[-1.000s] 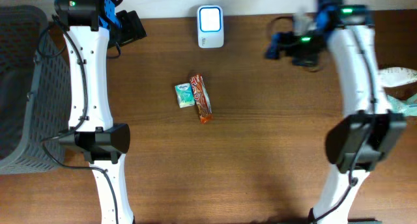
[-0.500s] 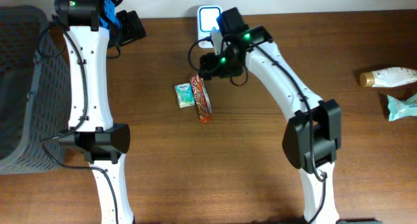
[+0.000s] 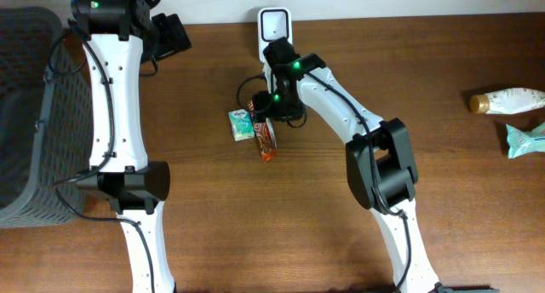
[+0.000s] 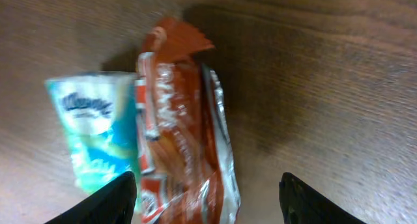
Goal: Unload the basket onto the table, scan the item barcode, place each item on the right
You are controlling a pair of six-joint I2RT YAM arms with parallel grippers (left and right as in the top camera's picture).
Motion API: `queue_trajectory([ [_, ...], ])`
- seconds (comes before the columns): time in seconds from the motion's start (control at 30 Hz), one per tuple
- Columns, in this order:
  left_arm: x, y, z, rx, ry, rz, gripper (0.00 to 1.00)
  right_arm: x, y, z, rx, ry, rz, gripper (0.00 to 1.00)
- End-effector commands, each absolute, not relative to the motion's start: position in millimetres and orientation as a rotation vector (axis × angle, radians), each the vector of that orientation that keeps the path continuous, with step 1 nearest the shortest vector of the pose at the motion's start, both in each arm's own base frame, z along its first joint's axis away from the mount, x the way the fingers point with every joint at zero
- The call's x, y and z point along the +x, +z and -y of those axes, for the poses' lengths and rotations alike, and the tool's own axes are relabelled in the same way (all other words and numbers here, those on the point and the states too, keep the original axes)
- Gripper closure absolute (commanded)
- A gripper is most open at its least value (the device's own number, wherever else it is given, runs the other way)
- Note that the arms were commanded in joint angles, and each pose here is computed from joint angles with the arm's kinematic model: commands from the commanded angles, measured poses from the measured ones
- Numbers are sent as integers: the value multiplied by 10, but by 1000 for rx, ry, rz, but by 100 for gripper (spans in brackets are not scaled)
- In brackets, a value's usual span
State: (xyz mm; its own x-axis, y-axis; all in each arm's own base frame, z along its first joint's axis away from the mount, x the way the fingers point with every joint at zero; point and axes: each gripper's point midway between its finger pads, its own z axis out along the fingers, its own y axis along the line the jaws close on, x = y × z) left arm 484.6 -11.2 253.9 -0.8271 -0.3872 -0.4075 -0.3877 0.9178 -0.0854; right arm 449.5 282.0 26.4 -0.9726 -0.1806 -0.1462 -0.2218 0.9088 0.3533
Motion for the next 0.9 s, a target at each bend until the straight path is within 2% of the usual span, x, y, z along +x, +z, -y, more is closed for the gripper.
queue_trajectory([
  [0.0, 4838, 2573, 88, -563, 15, -2643, 1, 4481, 170, -2839, -305, 558, -2976, 32],
  [0.2, 4838, 2573, 88, -563, 15, -2643, 1, 4483, 117, -2844, -274, 563, -2987, 32],
  [0.37, 4838, 2571, 88, -562, 15, -2644, 1, 4431, -104, -2878, -196, 570, -3041, 33],
  [0.4, 4838, 2573, 89, -562, 14, -2643, 1, 4413, -109, -2903, -202, 581, -3044, 36],
  [0.53, 4838, 2573, 88, -563, 15, -2643, 1, 4402, -106, -2944, -214, 584, -3040, 73],
  [0.6, 4838, 2573, 88, -563, 15, -2643, 1, 4408, -78, -2937, -210, 589, -3040, 96],
  [0.87, 4838, 2573, 88, -563, 15, -2643, 1, 4709, 765, -2503, -129, 536, -2976, 96],
])
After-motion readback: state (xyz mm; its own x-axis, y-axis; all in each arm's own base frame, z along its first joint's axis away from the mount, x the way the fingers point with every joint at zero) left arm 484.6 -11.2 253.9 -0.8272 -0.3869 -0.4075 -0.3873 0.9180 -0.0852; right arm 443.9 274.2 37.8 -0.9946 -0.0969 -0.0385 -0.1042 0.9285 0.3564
